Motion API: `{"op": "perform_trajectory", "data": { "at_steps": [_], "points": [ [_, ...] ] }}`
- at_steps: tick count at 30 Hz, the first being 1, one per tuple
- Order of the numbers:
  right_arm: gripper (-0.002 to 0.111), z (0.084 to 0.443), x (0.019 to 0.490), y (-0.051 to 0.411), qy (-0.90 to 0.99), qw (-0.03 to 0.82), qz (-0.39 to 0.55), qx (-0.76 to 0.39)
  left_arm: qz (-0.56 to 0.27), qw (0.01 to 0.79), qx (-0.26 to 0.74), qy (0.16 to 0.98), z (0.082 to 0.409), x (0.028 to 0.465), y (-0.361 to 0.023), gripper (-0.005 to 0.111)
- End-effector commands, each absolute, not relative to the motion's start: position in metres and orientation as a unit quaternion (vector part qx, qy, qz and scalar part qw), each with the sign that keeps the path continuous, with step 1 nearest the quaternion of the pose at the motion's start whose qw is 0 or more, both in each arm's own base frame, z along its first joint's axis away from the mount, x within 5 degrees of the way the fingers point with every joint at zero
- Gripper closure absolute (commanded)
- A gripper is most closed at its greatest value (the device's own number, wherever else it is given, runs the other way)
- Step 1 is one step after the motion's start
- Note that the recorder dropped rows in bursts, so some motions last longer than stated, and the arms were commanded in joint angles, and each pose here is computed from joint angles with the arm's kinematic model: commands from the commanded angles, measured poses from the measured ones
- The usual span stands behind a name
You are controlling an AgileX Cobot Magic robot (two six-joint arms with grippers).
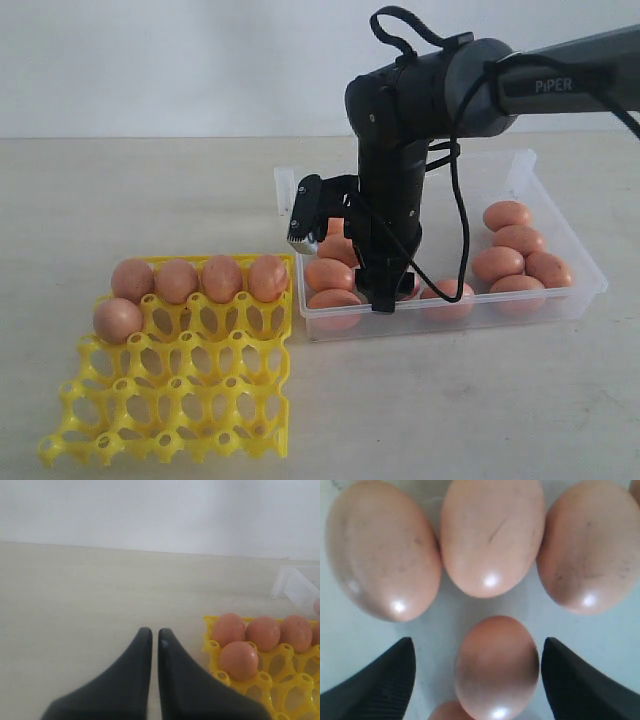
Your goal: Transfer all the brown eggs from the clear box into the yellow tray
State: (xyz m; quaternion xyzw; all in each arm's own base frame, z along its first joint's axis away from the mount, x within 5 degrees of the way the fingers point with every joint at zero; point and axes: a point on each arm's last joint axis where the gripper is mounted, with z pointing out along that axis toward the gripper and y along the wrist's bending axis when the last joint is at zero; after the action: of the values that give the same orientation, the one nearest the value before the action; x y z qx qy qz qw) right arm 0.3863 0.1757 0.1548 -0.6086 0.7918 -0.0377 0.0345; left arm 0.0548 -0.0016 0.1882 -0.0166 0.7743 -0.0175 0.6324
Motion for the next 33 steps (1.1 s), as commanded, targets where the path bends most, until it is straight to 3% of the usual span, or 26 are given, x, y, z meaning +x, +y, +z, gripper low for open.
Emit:
{"op": "perform_trajectory", "data": {
  "at_steps": [1, 14, 16, 21, 28, 33],
  "points": [
    [0.045, 0.154, 0.388, 0.176, 0.79, 0.036, -0.036, -0.611, -0.017, 0.635, -0.013, 0.772, 0.188, 0.055, -0.002, 0.103],
    [0.055, 0.137, 0.392, 0.169, 0.819, 0.018, -0.049, -0.572, -0.017, 0.635, -0.013, 0.772, 0.188, 0.055, -0.002, 0.103],
    [0.065, 0.137, 0.393, 0.168, 0.816, 0.018, -0.054, -0.575, -0.017, 0.635, -0.013, 0.772, 0.188, 0.055, -0.002, 0.103],
    [0.109, 0.138, 0.396, 0.163, 0.804, 0.013, -0.086, -0.588, -0.017, 0.635, -0.013, 0.772, 0.188, 0.055, -0.002, 0.103],
    [0.108, 0.161, 0.399, 0.167, 0.864, 0.079, -0.08, -0.49, -0.017, 0.635, -0.013, 0.772, 0.188, 0.055, -0.002, 0.103],
    [0.109, 0.216, 0.387, 0.175, 0.913, 0.247, 0.035, -0.323, -0.017, 0.635, -0.013, 0.772, 0.188, 0.055, -0.002, 0.103]
  ]
}}
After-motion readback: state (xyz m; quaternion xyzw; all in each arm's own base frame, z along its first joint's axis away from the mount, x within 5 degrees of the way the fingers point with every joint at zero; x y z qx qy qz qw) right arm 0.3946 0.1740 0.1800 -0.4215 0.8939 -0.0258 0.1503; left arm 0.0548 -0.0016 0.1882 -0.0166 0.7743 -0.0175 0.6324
